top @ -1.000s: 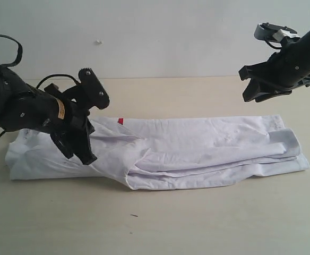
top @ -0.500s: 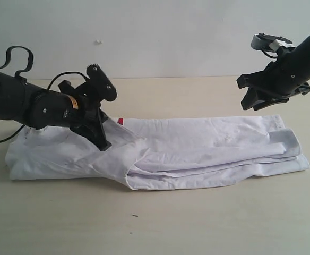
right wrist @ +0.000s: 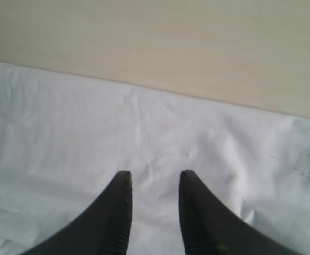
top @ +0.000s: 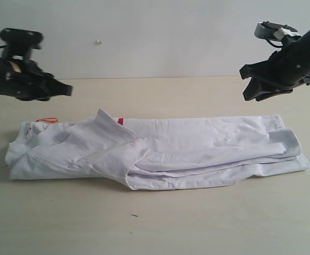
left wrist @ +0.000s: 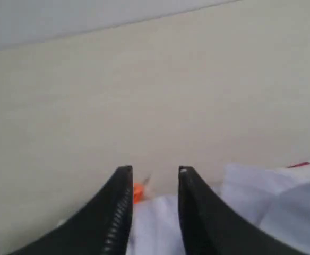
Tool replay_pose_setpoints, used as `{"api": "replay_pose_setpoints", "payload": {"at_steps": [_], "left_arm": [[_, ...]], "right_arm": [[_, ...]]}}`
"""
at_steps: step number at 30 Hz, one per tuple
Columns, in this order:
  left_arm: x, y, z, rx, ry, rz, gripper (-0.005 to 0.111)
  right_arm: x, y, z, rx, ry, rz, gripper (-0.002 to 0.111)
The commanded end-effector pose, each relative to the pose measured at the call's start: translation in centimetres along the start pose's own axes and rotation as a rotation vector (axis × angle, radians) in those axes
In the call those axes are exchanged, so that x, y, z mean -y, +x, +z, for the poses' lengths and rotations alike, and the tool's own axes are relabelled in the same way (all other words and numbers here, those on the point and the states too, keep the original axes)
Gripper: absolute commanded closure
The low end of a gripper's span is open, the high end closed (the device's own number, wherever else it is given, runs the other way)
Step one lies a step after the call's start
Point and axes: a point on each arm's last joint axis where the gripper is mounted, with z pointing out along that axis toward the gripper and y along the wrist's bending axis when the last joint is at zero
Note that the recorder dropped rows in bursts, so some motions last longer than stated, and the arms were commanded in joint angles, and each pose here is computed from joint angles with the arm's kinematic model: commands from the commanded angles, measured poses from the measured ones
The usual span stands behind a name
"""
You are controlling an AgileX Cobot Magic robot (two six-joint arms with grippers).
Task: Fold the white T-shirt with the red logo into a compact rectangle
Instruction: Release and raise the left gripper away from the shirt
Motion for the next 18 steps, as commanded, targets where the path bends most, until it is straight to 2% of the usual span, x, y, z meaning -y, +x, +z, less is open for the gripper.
{"api": "replay_pose_setpoints", "payload": {"at_steps": [1,4,10,14,18], "left_arm": [[-4.6,1.2,-1.1,-0.152,-0.090,-0.236,0.063],[-7.0,3.2,-0.4,-0.276,-0.088,-0.374,0.049],[-8.0,5.1,1.5,-0.340,0.004,-0.479,0.049],[-7.9,6.6,2.9,-0.396,0.073,-0.463,0.049],[-7.9,8.0,4.3,-0.439,0.083,-0.471,0.049]], "right_arm": [[-0.6,0.0,-1.6,0.010,-0.005,-0.026,0.078],[-1.2,0.0,-2.5,0.013,-0.033,-0.019,0.078],[-1.3,0.0,-2.5,0.008,-0.046,-0.012,0.078],[-1.3,-0.1,-2.5,0.023,-0.048,-0.015,0.078],[-1.4,-0.1,-2.5,0.016,-0.054,-0.019,0.078]]}}
